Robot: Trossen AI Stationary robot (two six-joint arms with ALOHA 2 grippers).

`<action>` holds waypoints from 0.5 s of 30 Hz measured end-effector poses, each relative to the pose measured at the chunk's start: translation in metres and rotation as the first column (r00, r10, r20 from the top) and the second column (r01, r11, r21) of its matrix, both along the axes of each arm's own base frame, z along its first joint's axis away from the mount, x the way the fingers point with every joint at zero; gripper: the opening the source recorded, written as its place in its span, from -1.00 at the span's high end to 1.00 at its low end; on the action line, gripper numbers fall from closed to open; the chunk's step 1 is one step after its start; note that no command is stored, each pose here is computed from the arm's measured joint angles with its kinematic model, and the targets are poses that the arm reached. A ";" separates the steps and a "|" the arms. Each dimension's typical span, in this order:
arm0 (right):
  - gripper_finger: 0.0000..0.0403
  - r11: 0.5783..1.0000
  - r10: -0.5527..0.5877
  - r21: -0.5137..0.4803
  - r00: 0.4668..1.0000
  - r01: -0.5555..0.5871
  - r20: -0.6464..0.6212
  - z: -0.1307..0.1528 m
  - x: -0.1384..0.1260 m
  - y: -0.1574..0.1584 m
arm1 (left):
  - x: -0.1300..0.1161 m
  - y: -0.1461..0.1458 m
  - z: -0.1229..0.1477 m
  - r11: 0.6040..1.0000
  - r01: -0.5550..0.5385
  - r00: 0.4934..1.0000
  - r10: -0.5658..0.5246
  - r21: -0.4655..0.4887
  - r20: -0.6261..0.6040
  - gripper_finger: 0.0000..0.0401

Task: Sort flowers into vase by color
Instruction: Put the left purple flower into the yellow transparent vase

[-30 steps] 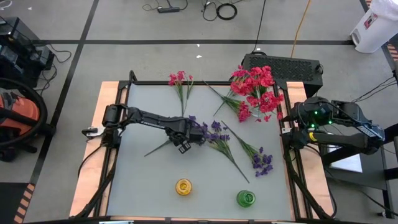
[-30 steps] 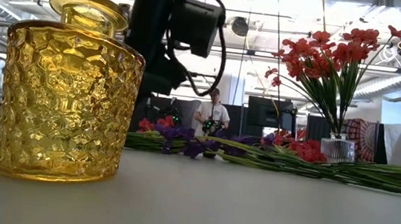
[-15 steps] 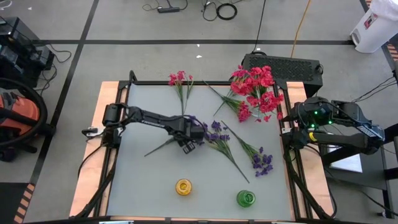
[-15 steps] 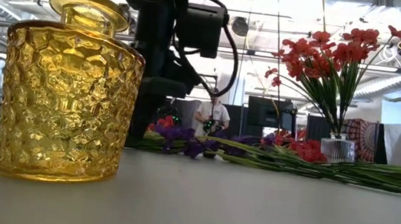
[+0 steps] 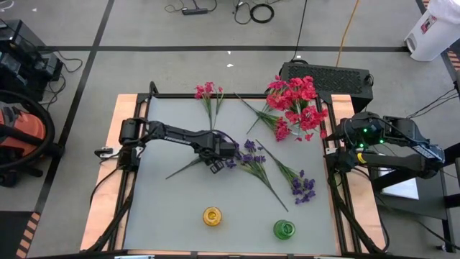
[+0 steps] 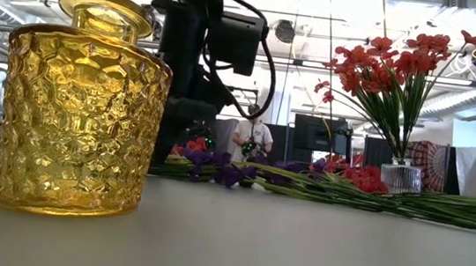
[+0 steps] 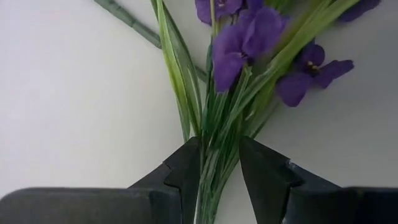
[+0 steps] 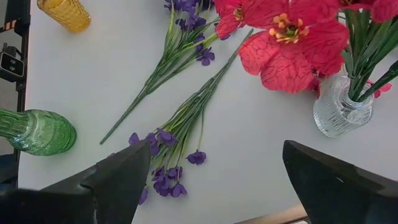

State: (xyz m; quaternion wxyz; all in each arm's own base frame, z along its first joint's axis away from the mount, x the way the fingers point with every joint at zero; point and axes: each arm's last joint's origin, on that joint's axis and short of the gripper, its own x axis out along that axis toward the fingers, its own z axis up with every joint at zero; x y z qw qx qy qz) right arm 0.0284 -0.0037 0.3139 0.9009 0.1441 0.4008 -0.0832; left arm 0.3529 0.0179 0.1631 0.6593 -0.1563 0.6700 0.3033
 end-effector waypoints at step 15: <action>-0.77 1.000 0.000 0.000 1.000 0.000 0.000 0.000 0.000 0.000 | 0.001 0.001 -0.006 1.000 0.013 0.999 -0.013 -0.004 0.030 0.40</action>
